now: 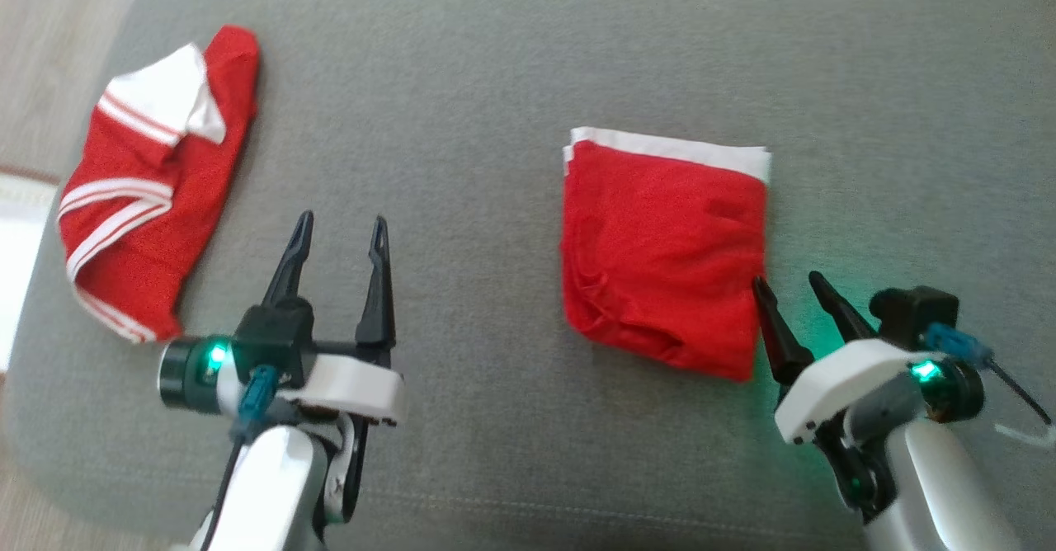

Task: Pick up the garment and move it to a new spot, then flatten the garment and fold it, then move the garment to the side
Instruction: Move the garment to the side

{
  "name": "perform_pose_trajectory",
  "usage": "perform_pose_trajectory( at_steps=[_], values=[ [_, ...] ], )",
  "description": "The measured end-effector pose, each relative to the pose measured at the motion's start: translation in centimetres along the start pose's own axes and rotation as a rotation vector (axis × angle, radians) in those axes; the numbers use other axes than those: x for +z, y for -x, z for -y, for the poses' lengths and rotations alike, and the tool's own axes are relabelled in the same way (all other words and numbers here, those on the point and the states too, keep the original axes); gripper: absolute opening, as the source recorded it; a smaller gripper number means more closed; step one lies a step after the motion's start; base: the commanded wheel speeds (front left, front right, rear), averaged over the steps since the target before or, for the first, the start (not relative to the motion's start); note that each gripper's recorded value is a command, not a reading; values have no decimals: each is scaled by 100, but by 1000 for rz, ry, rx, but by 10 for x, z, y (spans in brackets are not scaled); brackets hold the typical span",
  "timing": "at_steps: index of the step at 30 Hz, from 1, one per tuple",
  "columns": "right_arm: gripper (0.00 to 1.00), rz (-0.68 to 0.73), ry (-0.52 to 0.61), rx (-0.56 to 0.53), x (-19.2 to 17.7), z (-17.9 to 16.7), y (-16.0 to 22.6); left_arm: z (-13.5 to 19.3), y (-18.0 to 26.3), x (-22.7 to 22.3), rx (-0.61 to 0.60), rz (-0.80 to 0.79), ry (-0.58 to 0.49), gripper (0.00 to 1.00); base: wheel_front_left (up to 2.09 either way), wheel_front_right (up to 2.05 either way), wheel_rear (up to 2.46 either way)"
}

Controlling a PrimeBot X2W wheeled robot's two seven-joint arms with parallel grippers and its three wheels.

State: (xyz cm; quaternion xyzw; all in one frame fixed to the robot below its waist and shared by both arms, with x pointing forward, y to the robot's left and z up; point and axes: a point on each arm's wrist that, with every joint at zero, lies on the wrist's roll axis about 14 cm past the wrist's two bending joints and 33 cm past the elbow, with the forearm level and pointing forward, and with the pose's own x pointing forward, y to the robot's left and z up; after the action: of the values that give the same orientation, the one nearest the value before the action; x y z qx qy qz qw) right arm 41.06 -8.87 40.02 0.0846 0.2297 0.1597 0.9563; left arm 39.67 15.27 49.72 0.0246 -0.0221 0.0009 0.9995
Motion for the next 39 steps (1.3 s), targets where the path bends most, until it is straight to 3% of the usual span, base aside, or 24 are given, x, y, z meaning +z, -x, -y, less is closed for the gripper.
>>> perform_pose_trajectory(
  at_steps=[6,7,9,20,32,39],
  values=[
    [100,-143,-15,36,-29,-9,-26,-7,-6,2,29,9,-6,100,0,0,0],
    [75,-160,-13,41,-30,-11,-29,-7,-6,2,28,10,-3,100,0,0,0],
    [0,-173,-20,55,-29,-15,-34,-7,-6,2,26,8,-11,100,0,0,0],
    [0,-147,31,36,-24,-5,-11,18,-18,6,-52,34,-8,100,0,0,0],
    [0,-138,87,-202,-24,88,67,118,-38,12,-363,87,28,100,0,0,0],
    [0,-52,131,-407,22,171,100,187,-47,24,-576,148,56,100,0,0,0]
  ],
)
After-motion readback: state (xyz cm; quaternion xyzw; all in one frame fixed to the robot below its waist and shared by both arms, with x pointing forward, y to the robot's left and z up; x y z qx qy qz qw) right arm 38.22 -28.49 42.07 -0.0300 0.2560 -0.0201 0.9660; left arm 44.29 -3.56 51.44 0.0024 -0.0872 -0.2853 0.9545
